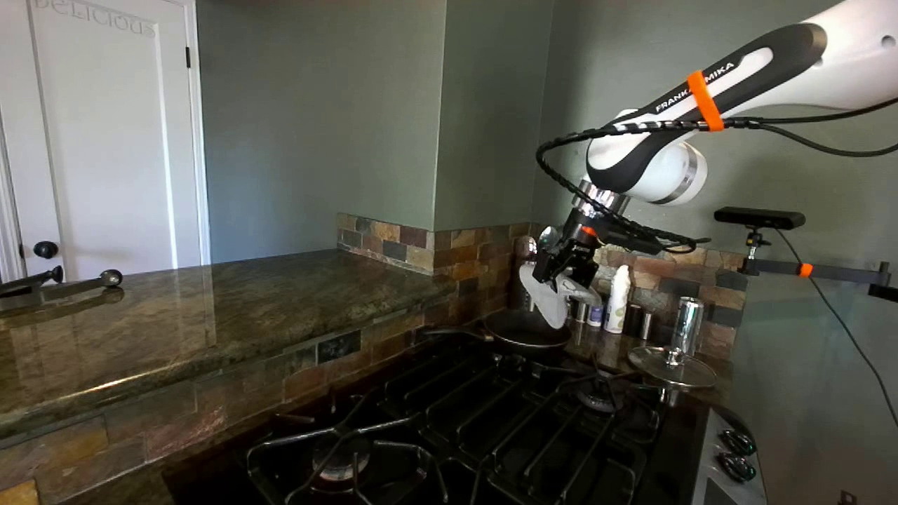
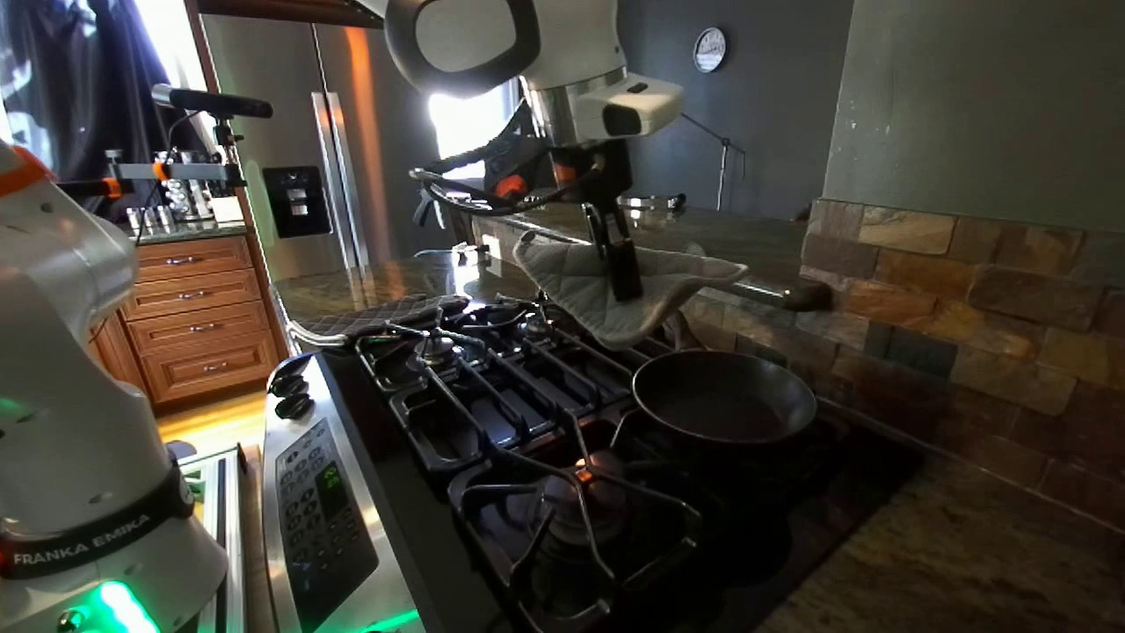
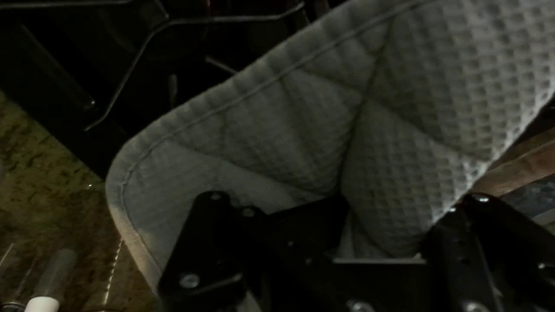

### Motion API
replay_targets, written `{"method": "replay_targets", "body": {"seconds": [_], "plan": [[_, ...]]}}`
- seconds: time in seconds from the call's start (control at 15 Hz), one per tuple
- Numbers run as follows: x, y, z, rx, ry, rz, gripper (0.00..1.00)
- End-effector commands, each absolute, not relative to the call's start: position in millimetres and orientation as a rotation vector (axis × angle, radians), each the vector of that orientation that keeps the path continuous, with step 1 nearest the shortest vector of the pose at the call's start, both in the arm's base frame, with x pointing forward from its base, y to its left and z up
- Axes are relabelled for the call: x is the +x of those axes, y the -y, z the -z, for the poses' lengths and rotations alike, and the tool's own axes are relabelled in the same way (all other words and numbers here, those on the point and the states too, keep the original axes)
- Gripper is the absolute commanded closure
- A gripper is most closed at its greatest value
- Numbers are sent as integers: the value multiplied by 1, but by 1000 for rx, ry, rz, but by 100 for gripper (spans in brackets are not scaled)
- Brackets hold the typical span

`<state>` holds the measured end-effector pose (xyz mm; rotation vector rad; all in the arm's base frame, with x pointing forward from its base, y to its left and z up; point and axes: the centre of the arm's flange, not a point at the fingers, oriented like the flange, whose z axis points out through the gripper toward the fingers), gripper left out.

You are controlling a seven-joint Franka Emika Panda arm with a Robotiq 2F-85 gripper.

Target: Put the white pot holder on the stove then place the pan on top of it.

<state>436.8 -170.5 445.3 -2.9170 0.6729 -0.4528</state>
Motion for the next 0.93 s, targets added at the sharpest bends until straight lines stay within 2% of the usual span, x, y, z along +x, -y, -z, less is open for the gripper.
{"method": "replay_targets", "body": {"seconds": [0.0, 0.87], "plan": [[410, 119, -446, -2909, -567, 410, 100], [408, 29, -407, -2943, -241, 353, 100]]}}
